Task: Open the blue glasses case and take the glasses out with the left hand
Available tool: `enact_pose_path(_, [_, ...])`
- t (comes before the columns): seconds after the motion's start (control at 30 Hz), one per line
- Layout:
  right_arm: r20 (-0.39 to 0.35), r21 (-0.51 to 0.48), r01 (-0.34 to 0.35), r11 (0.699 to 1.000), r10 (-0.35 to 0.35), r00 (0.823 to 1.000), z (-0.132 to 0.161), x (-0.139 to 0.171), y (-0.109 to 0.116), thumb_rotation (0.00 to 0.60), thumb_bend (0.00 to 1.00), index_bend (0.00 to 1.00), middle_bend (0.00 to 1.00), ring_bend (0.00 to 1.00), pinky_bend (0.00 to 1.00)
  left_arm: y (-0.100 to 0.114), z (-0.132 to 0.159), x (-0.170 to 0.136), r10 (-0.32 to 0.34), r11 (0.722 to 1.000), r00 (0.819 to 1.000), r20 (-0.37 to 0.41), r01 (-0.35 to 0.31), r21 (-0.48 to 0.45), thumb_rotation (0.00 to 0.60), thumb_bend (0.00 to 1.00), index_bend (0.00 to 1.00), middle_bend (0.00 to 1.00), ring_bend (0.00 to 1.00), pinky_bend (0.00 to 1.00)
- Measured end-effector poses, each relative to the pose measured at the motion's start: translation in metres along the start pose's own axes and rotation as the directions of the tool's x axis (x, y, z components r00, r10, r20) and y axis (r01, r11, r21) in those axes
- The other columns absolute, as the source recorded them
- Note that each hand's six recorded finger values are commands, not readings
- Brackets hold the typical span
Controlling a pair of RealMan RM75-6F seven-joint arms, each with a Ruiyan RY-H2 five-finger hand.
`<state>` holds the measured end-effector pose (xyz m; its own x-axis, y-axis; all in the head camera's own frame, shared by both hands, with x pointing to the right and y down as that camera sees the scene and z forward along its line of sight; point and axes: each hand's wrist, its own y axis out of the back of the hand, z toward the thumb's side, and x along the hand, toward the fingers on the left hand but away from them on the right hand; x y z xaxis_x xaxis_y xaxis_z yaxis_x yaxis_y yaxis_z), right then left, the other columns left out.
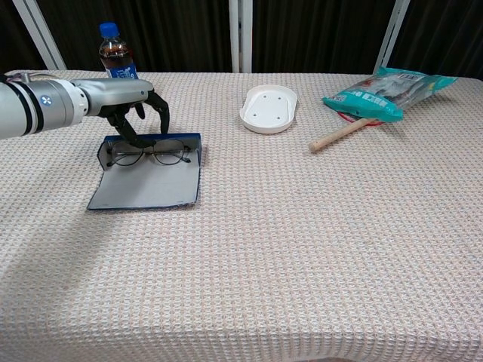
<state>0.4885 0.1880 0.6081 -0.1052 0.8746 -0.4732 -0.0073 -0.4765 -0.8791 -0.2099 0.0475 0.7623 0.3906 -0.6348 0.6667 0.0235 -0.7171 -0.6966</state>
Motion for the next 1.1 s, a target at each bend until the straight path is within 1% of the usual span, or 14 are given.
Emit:
enact_pose_path(0.27, [0.001, -0.001, 0.002, 1.000, -0.002, 1.000, 0.000, -0.001, 0.000, 0.600, 0.51, 0.00, 0.00, 0.00, 0.00, -0.001, -0.003, 0.002, -0.005, 1.000, 1.000, -0.014, 0.005, 0.009, 0.600, 0.40, 0.49, 0.29, 0.12, 0.26])
enact_pose_path(0.4, [-0.001, -0.001, 0.004, 1.000, -0.004, 1.000, 0.000, -0.001, 0.001, 0.600, 0.51, 0.00, 0.00, 0.00, 0.00, -0.002, -0.004, 0.003, -0.009, 1.000, 1.000, -0.019, 0.009, 0.005, 0.600, 0.40, 0.55, 0.30, 0.12, 0.26])
enact_pose_path(0.5, [-0.002, 0.000, 0.005, 1.000, -0.005, 1.000, 0.000, -0.001, 0.001, 0.600, 0.51, 0.00, 0.00, 0.00, 0.00, -0.001, -0.003, 0.002, 0.004, 1.000, 1.000, -0.016, -0.004, 0.002, 0.600, 0.42, 0.59, 0.31, 0.12, 0.26])
enact_pose_path(0.87, [-0.007, -0.001, 0.010, 1.000, -0.010, 1.000, 0.002, 0.000, 0.001, 0.600, 0.51, 0.00, 0.00, 0.00, 0.00, 0.014, 0.002, -0.003, 0.091, 0.996, 0.996, 0.021, -0.091, -0.002, 0.600, 0.42, 0.61, 0.33, 0.12, 0.26])
enact_pose_path(0.97, [-0.005, -0.001, 0.009, 1.000, -0.009, 1.000, 0.001, 0.000, 0.001, 0.600, 0.51, 0.00, 0.00, 0.00, 0.00, 0.019, 0.004, -0.005, 0.135, 0.991, 0.990, 0.037, -0.136, 0.017, 0.600, 0.42, 0.61, 0.34, 0.12, 0.26])
enact_pose_path(1.1, [-0.005, -0.001, 0.009, 1.000, -0.009, 1.000, 0.001, 0.000, 0.001, 0.600, 0.51, 0.00, 0.00, 0.00, 0.00, 0.025, 0.007, -0.010, 0.204, 0.978, 0.977, 0.066, -0.207, 0.031, 0.600, 0.42, 0.61, 0.34, 0.12, 0.26])
